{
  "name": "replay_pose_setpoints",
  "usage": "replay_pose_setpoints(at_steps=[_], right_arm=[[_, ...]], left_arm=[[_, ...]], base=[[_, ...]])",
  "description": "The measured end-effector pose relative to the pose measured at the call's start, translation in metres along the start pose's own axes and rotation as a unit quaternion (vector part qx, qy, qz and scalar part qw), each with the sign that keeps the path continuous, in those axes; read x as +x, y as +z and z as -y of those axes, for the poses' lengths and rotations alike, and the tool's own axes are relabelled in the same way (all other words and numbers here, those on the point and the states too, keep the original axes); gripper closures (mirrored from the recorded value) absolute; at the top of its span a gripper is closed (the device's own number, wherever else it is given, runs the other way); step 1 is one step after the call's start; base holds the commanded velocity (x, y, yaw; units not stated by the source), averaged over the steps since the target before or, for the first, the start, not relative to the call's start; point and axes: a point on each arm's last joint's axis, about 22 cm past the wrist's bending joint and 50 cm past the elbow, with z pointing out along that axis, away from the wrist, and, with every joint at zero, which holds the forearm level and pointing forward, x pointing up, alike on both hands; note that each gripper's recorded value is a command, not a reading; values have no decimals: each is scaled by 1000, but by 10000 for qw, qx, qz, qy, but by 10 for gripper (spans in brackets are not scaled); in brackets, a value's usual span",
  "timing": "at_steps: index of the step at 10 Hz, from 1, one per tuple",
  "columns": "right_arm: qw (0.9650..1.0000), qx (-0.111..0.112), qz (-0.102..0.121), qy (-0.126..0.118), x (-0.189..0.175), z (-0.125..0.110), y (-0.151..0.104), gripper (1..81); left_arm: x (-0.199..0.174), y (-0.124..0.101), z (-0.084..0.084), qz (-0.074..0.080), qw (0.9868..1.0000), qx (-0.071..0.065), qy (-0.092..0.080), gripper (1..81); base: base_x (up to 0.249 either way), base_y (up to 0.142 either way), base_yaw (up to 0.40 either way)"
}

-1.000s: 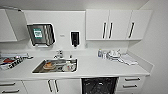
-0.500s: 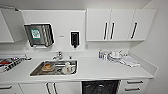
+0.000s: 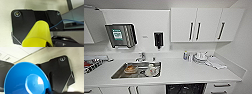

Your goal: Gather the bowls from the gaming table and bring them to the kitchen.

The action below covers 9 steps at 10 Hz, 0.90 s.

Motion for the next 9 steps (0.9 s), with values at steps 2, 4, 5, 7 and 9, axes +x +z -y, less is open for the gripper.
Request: replay_pose_setpoints(at_steps=[2, 4, 5, 7, 9], right_arm=[[10000, 2, 0, 1, 0, 0, 0, 811], [10000, 1, -9, -1, 2, 0, 1, 811], [10000, 2, 23, 11, -3, 1, 0, 811], [10000, 2, 30, 10, -3, 1, 0, 811], [10000, 10, 73, 47, -6, 3, 0, 811]], left_arm=[[0, 0, 0, -2, 10000, 2, 0, 811], [2, 0, 3, -13, 10000, 28, 6, 811], [2, 0, 4, -10, 10000, 42, 7, 811], [-5, -1, 4, 40, 10000, 42, -9, 811], [-9, -1, 4, 82, 10000, 39, -37, 811]], base=[[0, 0, 0], [0, 0, 0], [0, 0, 0], [0, 0, 0], [0, 0, 0]])
